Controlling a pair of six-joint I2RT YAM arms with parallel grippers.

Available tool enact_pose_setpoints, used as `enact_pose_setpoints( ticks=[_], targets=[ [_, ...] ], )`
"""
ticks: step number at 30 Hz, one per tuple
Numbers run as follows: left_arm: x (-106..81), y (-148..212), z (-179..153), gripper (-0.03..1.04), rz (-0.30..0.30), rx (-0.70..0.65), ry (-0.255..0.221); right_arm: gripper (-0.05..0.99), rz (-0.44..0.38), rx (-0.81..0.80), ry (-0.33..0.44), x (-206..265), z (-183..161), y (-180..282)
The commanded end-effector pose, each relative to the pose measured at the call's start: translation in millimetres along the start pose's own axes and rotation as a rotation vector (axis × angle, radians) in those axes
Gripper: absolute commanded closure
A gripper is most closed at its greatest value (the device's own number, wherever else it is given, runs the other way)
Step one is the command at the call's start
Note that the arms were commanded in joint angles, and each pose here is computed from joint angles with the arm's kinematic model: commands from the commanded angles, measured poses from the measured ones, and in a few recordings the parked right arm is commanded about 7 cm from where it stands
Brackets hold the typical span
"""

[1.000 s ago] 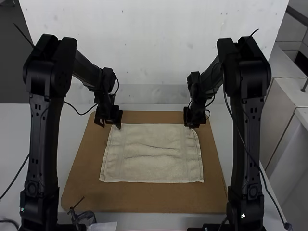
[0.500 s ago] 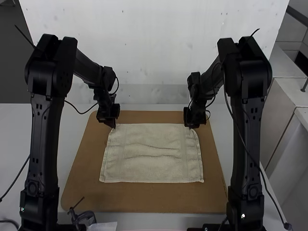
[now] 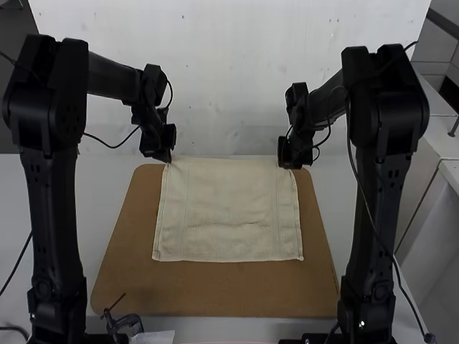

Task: Fold the towel.

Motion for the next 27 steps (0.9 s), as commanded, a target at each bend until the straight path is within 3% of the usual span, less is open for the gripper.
enact_pose_setpoints(
  ticks=[1, 10, 27],
  targets=[
    [-0.4, 20, -2, 0.99, 0.011, -0.046, 0.029, 0.92, -0.019, -0.115, -0.052, -5, 27, 28],
    [-6.5, 39, -30, 0.99, 0.013, -0.050, 0.003, 0.92, 0.001, -0.139, -0.027, 4, 13, 45],
    [-5.7, 58, -117, 0.99, -0.008, -0.034, -0.101, 0.92, 0.030, -0.089, 0.131, -4, -95, 88]
  ],
)
Point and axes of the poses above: each hand's point on the last joint's axis, 136 mm out from that joint toward the fingers, its own y axis back along the fingers, its own x axis along the line the jaws close on, z = x × y, the point moved 10 cm from there along y, back along the fingers, and after that the axes turned 4 degrees about y, right-handed, at the moved point
